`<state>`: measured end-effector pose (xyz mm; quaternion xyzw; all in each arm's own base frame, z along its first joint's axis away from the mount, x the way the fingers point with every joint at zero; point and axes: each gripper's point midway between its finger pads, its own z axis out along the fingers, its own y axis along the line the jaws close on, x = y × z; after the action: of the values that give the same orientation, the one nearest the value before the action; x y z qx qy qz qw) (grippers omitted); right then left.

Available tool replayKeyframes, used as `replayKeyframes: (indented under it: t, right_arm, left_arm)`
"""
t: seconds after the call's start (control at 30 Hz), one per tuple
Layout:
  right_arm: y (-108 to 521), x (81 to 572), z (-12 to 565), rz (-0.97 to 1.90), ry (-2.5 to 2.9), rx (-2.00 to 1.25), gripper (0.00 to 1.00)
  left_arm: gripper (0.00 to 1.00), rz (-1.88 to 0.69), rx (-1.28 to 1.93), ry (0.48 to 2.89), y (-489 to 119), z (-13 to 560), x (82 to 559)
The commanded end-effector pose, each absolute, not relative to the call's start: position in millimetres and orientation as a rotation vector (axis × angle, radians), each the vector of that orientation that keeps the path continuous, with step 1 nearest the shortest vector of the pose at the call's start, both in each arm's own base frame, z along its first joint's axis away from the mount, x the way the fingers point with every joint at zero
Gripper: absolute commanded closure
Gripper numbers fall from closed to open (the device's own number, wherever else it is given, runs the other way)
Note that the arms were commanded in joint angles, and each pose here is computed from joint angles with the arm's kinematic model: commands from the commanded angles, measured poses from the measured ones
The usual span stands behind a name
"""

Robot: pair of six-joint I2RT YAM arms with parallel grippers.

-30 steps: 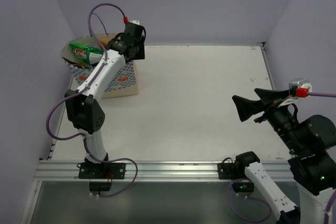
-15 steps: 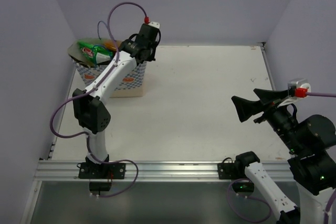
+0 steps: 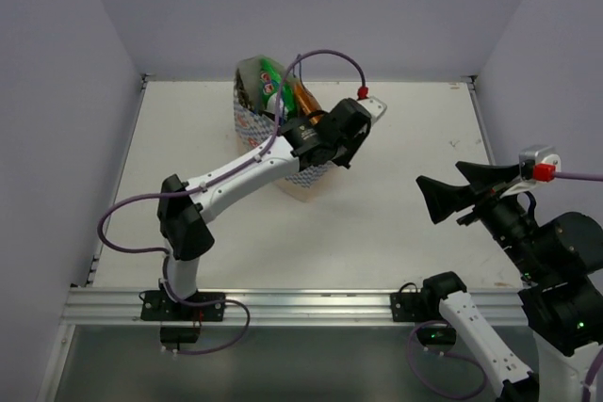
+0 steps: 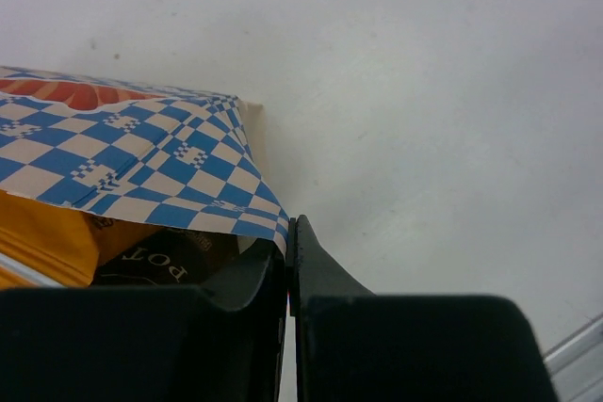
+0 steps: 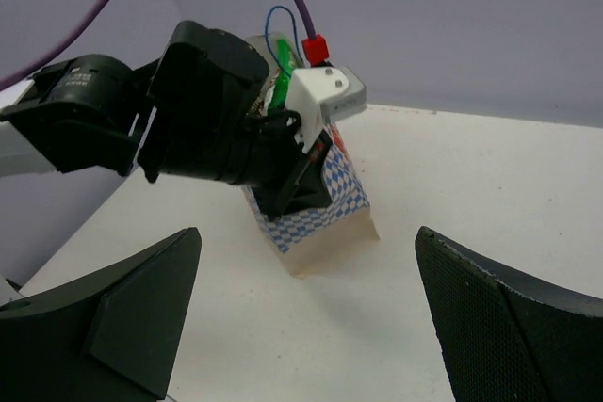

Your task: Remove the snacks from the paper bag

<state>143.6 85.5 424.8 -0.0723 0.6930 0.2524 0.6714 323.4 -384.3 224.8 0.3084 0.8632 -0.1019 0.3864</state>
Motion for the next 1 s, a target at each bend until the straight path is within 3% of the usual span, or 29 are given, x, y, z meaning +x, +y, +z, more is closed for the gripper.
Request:
replayKeyframes:
  t: [0.0,0.2,0.3,0.37,0.53,0.67,0.77,0.97]
  right_arm:
    - [87.1,140.7,428.1,0.573,1.545,-0.186,0.01]
    - [86.1,142.9,426.2,0.566,1.553,-0.177,0.01]
    - [87.2,145.3,427.8,0.568,1.55,-0.179,0.01]
    - [87.8,147.4,428.4,0.568,1.55,-0.179,0.01]
    - [92.1,156.0,433.1,0.575,1.558,-0.185,0.01]
    - [97.5,159.5,438.5,0.598,1.561,-0.199,0.01]
    - [101.9,162.8,441.0,0.615,1.575,-0.209,0.01]
    - [104.4,172.8,437.2,0.613,1.64,-0.198,0.01]
  left_arm:
    - [0.94,-0.394,0.886,2.205,-409.3,230.7,264.2]
    - [0.92,-0.488,0.9,2.223,-404.1,237.2,211.9]
    - [0.86,-0.505,0.877,2.218,-392.8,244.6,204.4]
    - [0.67,-0.492,0.854,2.194,-387.0,252.9,207.6]
    - [0.31,-0.477,0.818,2.118,-391.6,286.0,221.0]
    - [0.11,-0.504,0.736,2.054,-395.9,323.7,233.8]
    - [0.05,-0.561,0.638,1.976,-395.0,362.7,242.8]
    - [0.04,-0.558,0.382,1.857,-359.9,417.5,272.1]
